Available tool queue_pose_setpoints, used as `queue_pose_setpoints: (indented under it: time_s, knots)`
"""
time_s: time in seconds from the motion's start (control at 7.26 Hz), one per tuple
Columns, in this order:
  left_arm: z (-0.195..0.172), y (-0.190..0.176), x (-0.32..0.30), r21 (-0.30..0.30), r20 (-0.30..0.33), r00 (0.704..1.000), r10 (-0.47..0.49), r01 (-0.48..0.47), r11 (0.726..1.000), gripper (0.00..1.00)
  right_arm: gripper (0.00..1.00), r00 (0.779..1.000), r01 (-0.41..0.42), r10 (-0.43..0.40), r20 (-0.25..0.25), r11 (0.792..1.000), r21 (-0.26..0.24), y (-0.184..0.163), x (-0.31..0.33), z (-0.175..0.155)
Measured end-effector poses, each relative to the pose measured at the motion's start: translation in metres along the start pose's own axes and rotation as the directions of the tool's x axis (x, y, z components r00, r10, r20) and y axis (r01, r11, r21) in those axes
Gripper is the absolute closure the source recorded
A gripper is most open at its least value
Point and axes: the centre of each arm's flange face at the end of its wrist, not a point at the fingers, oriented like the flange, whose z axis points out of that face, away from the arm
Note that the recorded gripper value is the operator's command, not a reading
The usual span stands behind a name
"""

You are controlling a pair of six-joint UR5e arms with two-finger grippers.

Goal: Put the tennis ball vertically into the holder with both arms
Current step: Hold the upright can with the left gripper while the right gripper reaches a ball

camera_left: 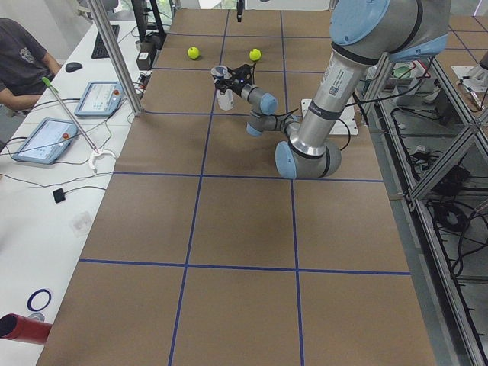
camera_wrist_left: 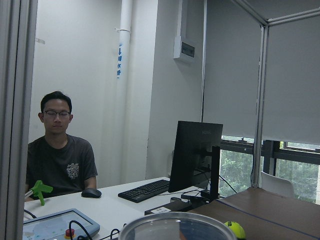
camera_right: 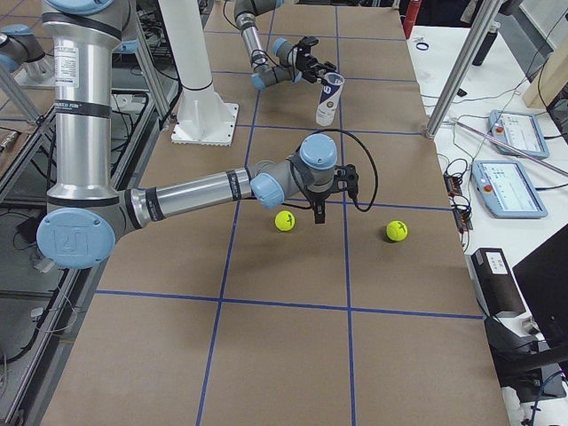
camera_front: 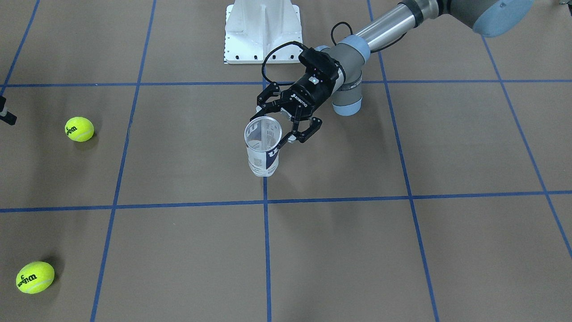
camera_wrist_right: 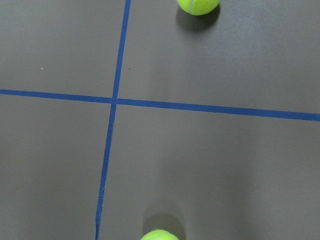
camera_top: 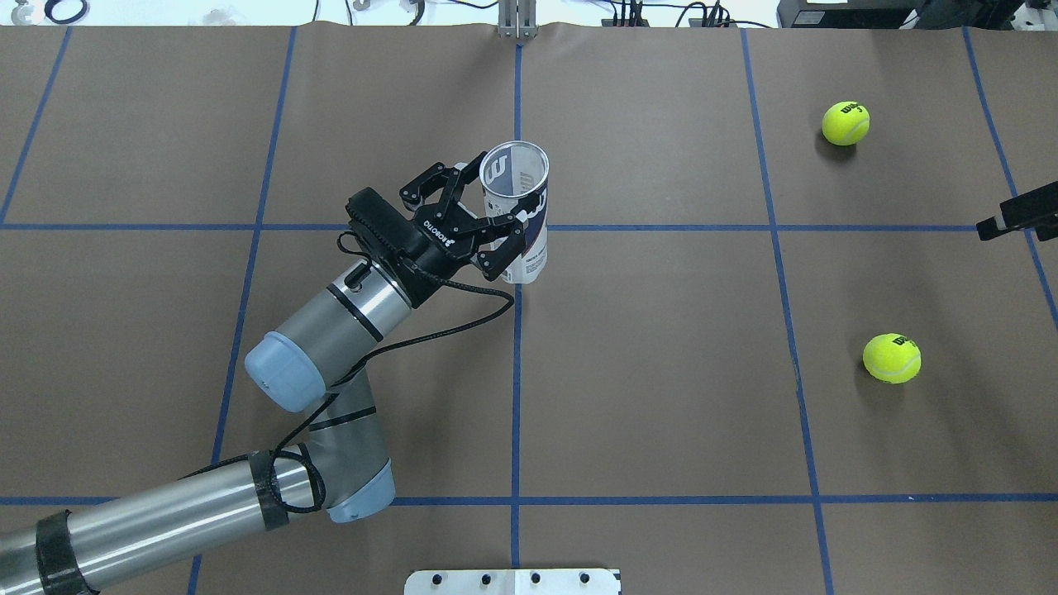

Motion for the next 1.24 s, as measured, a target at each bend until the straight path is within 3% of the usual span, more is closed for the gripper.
queue_pose_setpoints:
  time_s: [0.55,0.96,1.24]
  knots:
    - [-0.012,0.022,0.01,0.013,-0.026,0.999,0.027,-0.027,1.0,0.24,0.0,0.998,0.044,-0.044,-0.034,0.999,0.004,0.008,-0.017,0.007]
    - [-0.014,0.027,0.015,0.016,-0.036,0.999,0.02,-0.019,1.0,0.23,0.0,0.998,0.039,-0.04,-0.053,0.999,-0.023,0.017,-0.03,0.025]
    - [-0.014,0.028,0.019,0.015,-0.04,0.999,0.016,-0.015,1.0,0.23,0.01,0.989,0.052,-0.058,-0.136,0.997,-0.051,0.029,-0.053,0.068]
